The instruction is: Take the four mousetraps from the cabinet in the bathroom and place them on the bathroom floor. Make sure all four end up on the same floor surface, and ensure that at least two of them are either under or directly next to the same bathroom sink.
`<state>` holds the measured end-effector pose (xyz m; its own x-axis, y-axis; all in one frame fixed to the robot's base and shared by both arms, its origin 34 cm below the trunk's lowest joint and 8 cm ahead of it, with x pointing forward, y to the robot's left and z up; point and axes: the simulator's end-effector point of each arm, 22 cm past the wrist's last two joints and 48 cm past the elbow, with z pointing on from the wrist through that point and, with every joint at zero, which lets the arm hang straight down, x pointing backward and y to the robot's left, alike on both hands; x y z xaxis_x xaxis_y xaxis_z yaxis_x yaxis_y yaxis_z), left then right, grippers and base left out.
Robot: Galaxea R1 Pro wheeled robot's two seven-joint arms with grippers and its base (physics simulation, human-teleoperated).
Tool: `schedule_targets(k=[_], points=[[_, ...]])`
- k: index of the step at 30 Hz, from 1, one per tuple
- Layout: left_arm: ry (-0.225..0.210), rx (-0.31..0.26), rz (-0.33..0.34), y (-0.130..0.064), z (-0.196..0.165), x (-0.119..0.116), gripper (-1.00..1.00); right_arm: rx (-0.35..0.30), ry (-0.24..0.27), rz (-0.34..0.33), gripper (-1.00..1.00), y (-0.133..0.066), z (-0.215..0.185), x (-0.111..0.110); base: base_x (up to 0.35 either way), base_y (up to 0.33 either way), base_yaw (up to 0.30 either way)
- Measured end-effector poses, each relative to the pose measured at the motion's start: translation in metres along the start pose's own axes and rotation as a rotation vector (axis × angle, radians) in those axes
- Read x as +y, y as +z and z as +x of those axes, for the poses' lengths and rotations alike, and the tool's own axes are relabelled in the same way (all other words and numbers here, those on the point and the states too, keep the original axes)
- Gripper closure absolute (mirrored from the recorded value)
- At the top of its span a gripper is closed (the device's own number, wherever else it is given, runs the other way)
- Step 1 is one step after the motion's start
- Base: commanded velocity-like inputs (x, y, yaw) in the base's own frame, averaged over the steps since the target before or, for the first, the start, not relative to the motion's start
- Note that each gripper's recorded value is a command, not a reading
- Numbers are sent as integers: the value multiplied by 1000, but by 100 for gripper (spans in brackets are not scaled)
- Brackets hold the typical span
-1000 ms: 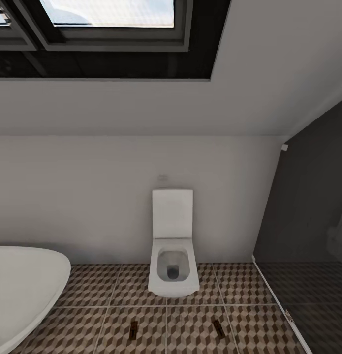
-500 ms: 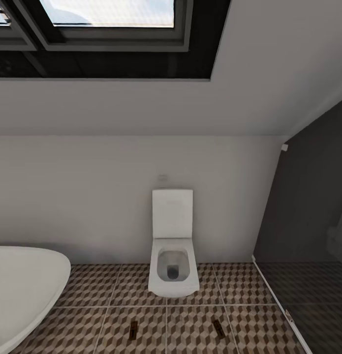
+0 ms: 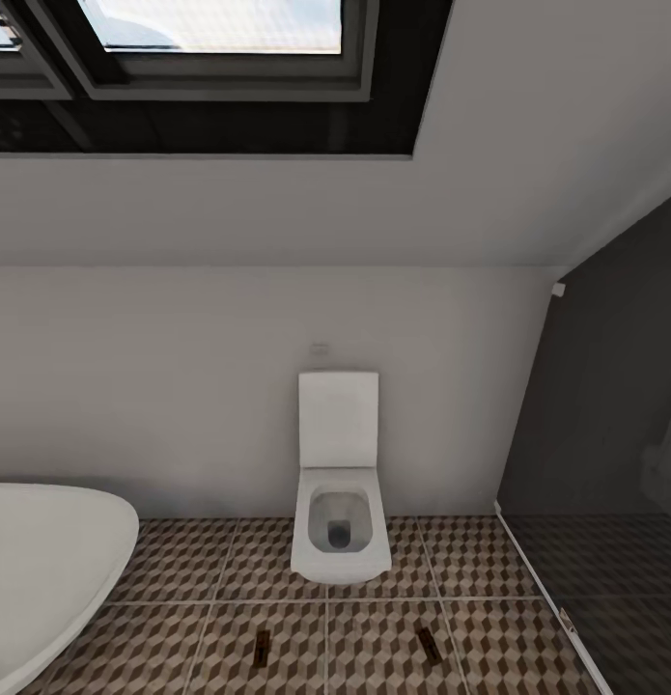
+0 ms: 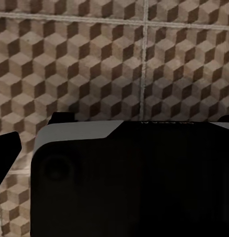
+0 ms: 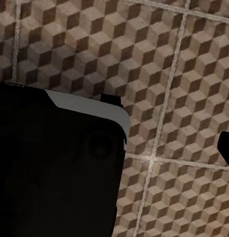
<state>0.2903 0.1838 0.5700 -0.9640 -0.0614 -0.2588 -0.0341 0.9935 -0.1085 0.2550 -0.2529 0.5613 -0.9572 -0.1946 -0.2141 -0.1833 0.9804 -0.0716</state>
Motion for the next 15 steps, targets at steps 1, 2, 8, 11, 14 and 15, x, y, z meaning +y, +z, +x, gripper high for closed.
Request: schedule_targets(k=[1,2,8,11,14,15], points=[[-1,-1,1,0,0,-1,-100,0,0,-2,-100,0,0,1,0,0,0],[-1,-1,2,0,0,-2,-100,0,1,-3,-100,0,0,3,0,0,0],[-3,1,3,0,1,-3,-100,7,0,-4,-100,0,1,3,0,0,0],[-2,1,2,0,1,-3,-100,7,0,-3,-100,0,1,2,0,0,0],[0,1,1,0,1,-2,-100,4,-4,-3,-100,0,0,2,0,0,0],[0,0,0,0,1,-1,-100,2,-5,-3,-100,0,0,2,0,0,0]])
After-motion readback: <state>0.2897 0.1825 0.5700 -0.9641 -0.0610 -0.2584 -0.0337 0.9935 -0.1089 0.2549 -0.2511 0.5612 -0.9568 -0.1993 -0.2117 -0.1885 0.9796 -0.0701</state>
